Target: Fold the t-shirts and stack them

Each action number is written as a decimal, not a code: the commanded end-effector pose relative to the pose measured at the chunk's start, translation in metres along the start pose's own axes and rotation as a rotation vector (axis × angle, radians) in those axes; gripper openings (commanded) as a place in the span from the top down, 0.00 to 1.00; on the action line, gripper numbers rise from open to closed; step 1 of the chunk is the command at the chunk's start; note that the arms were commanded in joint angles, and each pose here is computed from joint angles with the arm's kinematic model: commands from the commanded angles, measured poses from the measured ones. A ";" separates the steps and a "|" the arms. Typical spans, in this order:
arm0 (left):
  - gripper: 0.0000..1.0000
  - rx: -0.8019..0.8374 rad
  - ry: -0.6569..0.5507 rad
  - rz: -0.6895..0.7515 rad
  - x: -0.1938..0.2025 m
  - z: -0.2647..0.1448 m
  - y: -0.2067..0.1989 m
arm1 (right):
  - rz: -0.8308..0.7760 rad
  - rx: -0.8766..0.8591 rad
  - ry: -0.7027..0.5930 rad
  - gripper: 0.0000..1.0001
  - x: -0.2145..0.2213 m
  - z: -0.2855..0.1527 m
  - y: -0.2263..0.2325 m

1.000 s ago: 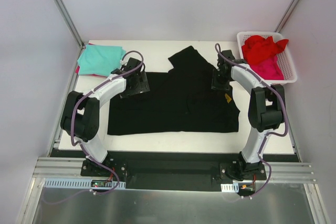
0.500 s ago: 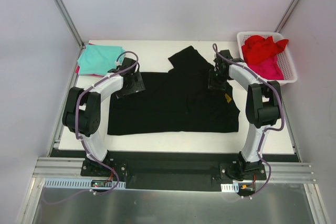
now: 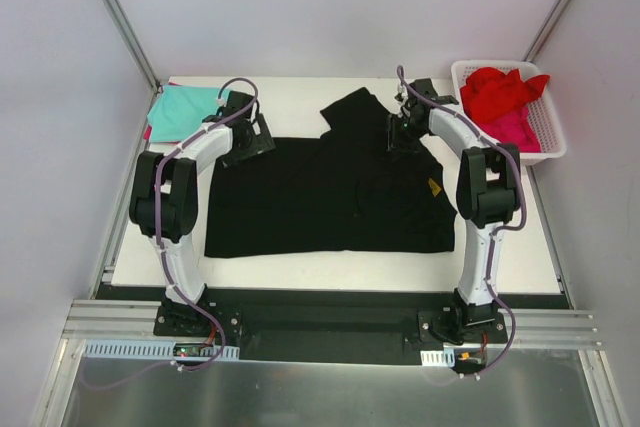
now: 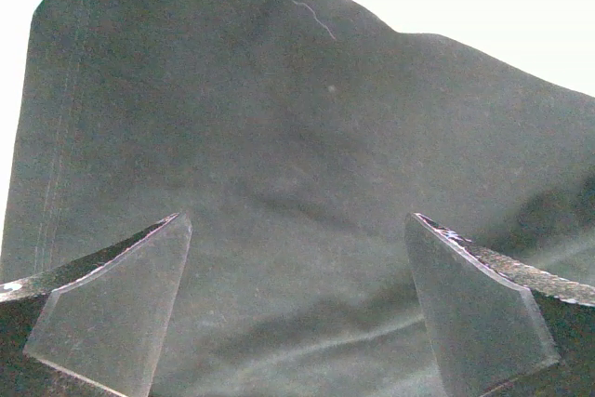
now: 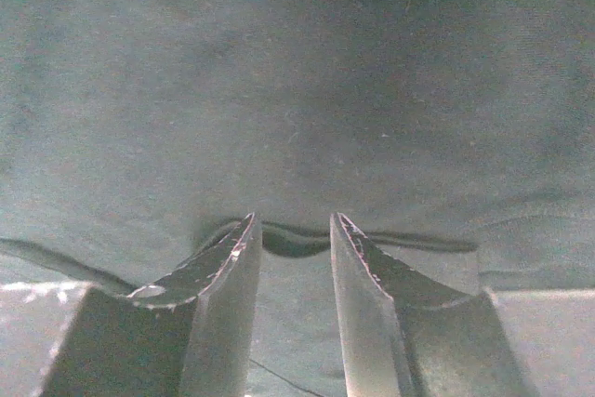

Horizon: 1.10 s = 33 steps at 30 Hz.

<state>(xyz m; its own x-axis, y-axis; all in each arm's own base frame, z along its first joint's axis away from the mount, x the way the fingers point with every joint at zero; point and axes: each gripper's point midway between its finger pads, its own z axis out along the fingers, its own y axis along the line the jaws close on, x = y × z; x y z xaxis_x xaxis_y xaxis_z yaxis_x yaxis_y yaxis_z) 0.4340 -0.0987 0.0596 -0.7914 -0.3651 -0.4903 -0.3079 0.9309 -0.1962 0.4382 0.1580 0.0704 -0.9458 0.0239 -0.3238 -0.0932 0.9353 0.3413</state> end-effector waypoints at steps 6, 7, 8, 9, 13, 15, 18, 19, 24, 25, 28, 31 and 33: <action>0.01 0.055 -0.013 -0.012 -0.021 0.006 -0.008 | 0.086 -0.025 0.062 0.61 0.006 0.021 -0.017; 0.01 0.054 -0.012 -0.013 -0.021 0.007 -0.007 | 0.098 -0.026 0.066 0.61 0.006 0.023 -0.020; 0.01 0.054 -0.010 -0.013 -0.020 0.007 -0.007 | 0.105 -0.025 0.070 0.61 0.007 0.023 -0.022; 0.01 0.054 -0.008 -0.014 -0.019 0.007 -0.006 | 0.115 -0.017 0.078 0.61 0.009 0.026 -0.027; 0.01 0.055 -0.007 -0.019 -0.020 0.006 -0.004 | 0.179 -0.026 0.088 0.60 0.012 0.023 -0.033; 0.01 0.057 -0.006 -0.022 -0.020 0.006 -0.004 | 0.203 -0.045 0.095 0.59 0.012 0.022 -0.033; 0.01 0.062 -0.012 -0.022 -0.023 0.004 -0.005 | 0.226 -0.041 0.114 0.57 0.015 0.020 -0.034; 0.01 0.065 -0.013 -0.023 -0.024 0.003 -0.006 | 0.232 -0.038 0.118 0.55 0.016 0.021 -0.034; 0.01 0.063 -0.022 -0.011 -0.027 0.000 -0.006 | 0.272 0.012 0.172 0.47 0.025 0.016 -0.037; 0.01 0.059 -0.025 -0.008 -0.028 0.000 -0.006 | 0.276 0.063 0.187 0.46 0.030 0.015 -0.045; 0.01 0.055 -0.018 -0.004 -0.029 0.000 -0.004 | 0.263 0.138 0.221 0.43 0.035 0.010 -0.052; 0.01 0.054 -0.013 -0.006 -0.029 0.000 -0.004 | 0.256 0.193 0.251 0.43 0.040 0.004 -0.059; 0.01 0.054 -0.010 -0.004 -0.028 0.000 -0.004 | 0.239 0.231 0.248 0.42 0.041 0.001 -0.063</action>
<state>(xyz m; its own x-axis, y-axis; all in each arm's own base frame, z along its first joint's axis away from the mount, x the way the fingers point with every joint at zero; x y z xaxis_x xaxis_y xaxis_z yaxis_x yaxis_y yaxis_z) 0.4501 -0.0947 0.0590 -0.7932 -0.3780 -0.4774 -0.2993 0.9248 -0.2348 0.4232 0.1181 0.0296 -0.9774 0.1987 -0.0717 0.1691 0.9394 0.2984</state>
